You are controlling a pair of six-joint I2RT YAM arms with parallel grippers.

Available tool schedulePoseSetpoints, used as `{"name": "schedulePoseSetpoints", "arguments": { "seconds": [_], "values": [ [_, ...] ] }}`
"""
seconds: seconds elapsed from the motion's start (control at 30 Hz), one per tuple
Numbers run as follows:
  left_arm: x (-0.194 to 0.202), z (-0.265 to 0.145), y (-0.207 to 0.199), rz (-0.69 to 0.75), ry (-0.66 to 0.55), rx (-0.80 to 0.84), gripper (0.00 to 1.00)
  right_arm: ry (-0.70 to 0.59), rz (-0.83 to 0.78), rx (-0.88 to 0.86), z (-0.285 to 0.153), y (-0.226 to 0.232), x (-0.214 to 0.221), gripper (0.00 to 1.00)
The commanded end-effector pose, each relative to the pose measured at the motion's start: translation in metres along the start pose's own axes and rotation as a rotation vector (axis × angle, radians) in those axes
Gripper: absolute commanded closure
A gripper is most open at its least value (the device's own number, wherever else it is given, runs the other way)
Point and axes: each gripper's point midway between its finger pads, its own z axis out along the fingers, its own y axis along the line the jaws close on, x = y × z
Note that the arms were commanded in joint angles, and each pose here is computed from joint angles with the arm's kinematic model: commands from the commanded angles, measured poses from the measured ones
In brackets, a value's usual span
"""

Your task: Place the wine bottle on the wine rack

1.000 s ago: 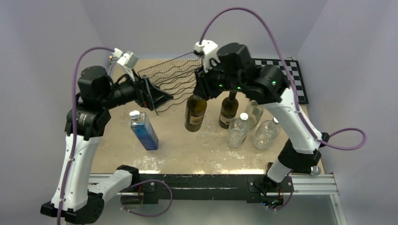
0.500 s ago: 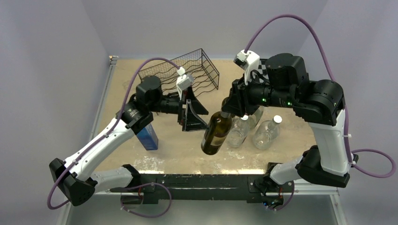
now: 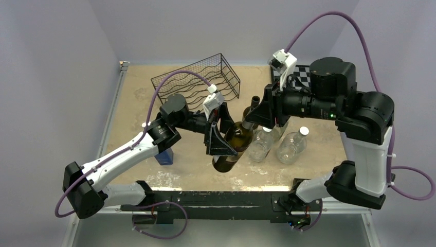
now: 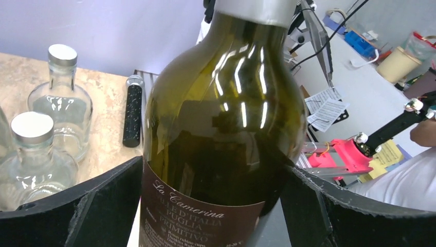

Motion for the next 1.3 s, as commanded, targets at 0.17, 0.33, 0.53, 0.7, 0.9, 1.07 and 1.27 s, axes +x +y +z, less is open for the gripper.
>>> {"name": "schedulePoseSetpoints", "arguments": {
  "seconds": [0.17, 0.33, 0.53, 0.7, 0.9, 1.07, 1.27],
  "values": [
    [-0.015, 0.006, -0.028, 0.119, -0.021, 0.108, 0.2, -0.365, -0.021, -0.204, -0.047, 0.047, -0.073, 1.0],
    [-0.016, 0.005, -0.02, 0.142, 0.007, 0.055, 0.48, -0.401, -0.022, -0.224, -0.051, 0.05, -0.078, 1.0],
    [-0.016, 0.001, -0.008, 0.181, 0.055, -0.046, 1.0, -0.425, -0.029, -0.213, -0.054, 0.046, -0.077, 1.0],
    [-0.023, -0.009, 0.006, 0.301, 0.126, -0.166, 1.0, -0.401, -0.049, -0.132, -0.045, 0.027, -0.063, 0.7],
    [-0.055, -0.028, 0.036, 0.539, 0.215, -0.388, 1.0, -0.465, -0.071, -0.001, -0.053, -0.001, -0.052, 0.04],
    [-0.085, -0.053, 0.071, 0.78, 0.251, -0.619, 1.0, -0.494, -0.071, 0.101, -0.077, -0.015, -0.053, 0.04],
    [-0.094, -0.071, 0.099, 1.139, 0.394, -0.713, 1.0, -0.313, 0.0, 0.175, -0.07, -0.025, -0.035, 0.21]
  ]
}}
